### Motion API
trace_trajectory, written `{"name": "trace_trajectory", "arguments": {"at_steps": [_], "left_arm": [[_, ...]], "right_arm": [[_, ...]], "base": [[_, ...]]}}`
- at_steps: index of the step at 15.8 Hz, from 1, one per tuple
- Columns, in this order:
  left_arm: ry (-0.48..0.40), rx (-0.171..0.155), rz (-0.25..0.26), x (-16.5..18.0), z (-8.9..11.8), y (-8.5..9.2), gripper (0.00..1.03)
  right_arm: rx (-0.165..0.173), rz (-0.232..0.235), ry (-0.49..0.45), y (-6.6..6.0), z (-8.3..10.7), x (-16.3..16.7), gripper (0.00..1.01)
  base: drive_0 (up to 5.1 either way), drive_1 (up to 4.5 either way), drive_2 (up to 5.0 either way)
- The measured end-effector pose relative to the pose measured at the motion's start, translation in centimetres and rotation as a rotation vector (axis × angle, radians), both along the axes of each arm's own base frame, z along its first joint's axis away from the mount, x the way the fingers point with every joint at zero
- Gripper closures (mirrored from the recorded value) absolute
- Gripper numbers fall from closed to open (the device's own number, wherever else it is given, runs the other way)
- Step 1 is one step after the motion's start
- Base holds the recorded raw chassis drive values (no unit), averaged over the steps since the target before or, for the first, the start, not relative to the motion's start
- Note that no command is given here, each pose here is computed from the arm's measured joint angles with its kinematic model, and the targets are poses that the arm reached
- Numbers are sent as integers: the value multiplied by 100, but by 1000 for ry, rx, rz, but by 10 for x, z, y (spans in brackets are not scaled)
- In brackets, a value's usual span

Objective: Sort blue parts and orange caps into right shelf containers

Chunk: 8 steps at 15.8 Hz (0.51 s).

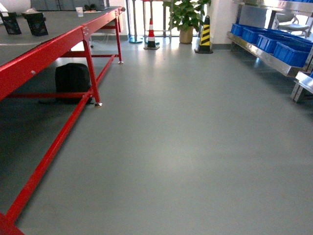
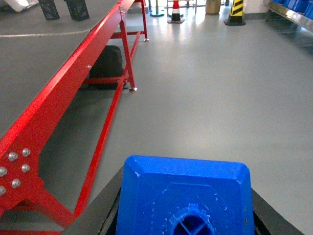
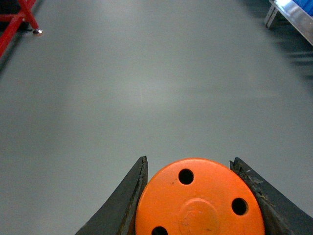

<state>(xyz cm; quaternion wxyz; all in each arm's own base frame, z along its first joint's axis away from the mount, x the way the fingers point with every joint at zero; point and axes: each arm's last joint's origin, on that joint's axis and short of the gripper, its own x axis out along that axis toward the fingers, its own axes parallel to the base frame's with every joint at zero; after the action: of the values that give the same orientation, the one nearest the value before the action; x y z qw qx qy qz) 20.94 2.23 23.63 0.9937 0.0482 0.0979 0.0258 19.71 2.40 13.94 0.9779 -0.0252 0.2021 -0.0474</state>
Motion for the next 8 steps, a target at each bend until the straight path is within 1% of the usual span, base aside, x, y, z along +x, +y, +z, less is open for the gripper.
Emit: {"name": "trace_trajectory", "arguments": {"at_steps": [8], "left_arm": [[6, -1, 0, 0, -1, 0, 58]], "right_arm": [[-1, -1, 3, 0, 0, 0, 58]], "base": [[20, 400, -360]]}}
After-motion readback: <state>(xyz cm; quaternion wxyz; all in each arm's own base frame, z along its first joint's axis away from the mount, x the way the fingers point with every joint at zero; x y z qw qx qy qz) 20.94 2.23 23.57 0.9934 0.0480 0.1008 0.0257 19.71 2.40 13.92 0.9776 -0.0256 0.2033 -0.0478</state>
